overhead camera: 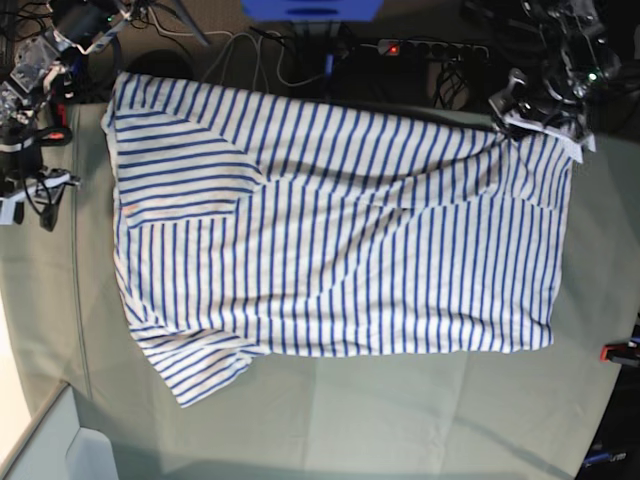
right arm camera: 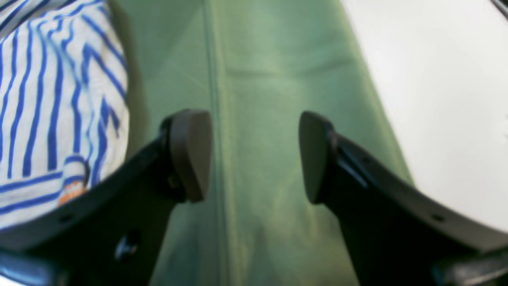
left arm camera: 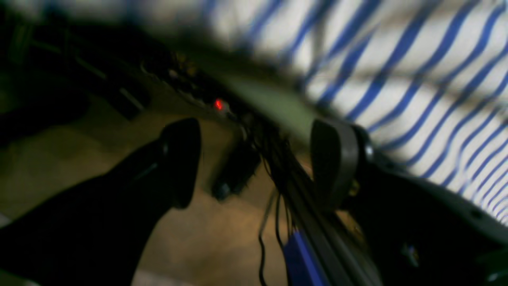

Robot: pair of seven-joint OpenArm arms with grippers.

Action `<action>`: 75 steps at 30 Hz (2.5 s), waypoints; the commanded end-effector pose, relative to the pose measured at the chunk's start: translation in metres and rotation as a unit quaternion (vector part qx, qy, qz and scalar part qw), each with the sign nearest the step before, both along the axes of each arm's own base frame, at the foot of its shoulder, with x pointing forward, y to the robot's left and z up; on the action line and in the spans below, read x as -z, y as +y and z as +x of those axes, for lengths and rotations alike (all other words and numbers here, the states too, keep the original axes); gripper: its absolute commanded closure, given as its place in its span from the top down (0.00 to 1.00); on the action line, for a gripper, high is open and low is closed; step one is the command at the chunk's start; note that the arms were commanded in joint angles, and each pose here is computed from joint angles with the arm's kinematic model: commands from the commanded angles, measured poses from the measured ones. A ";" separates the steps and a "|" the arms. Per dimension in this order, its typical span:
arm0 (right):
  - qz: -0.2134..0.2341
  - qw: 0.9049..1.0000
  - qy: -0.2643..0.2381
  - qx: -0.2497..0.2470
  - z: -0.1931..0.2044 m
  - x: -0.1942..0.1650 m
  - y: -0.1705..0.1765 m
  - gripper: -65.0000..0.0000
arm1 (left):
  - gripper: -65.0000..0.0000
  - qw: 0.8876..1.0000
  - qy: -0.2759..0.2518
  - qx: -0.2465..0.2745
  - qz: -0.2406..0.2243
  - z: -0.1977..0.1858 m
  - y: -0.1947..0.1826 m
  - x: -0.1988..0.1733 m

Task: Layout the t-shirt on the table in an organized manner, then fold the t-shirt properly
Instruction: 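Release the shirt and move both grippers to its hem edge, then grasp the hem with both grippers and lift it toward the collar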

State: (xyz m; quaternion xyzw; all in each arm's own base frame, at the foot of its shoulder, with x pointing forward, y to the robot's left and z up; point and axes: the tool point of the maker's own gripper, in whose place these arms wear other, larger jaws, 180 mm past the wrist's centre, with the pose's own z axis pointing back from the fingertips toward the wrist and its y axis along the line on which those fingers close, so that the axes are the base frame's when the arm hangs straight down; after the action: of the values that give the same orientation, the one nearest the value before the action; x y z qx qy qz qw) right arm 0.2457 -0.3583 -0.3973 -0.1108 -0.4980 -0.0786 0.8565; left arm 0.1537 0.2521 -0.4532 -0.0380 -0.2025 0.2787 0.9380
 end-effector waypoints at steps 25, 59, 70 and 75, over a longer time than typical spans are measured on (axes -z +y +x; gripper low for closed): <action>-0.015 1.000 -0.025 -0.002 0.001 -0.016 -0.007 0.54 | 0.64 0.989 -0.127 -0.069 0.025 0.130 0.082 -0.056; 0.067 0.991 -0.008 -0.117 0.159 0.007 0.065 0.55 | 0.64 0.946 -0.204 0.102 0.229 0.299 0.061 -0.021; 0.104 0.974 0.059 -0.190 0.174 0.043 0.107 0.54 | 0.01 0.945 -0.199 0.098 0.240 0.294 0.077 -0.024; 0.097 0.974 0.059 -0.198 0.176 0.041 0.109 0.16 | 0.00 0.945 -0.200 0.097 0.240 0.296 0.077 -0.027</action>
State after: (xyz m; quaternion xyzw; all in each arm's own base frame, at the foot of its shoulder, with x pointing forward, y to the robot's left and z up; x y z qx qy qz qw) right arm 0.4040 -0.2388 -0.4599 0.0765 -0.4171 0.0526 0.9041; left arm 0.4318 0.3195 -0.4508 0.1046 -0.4102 0.1147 0.8987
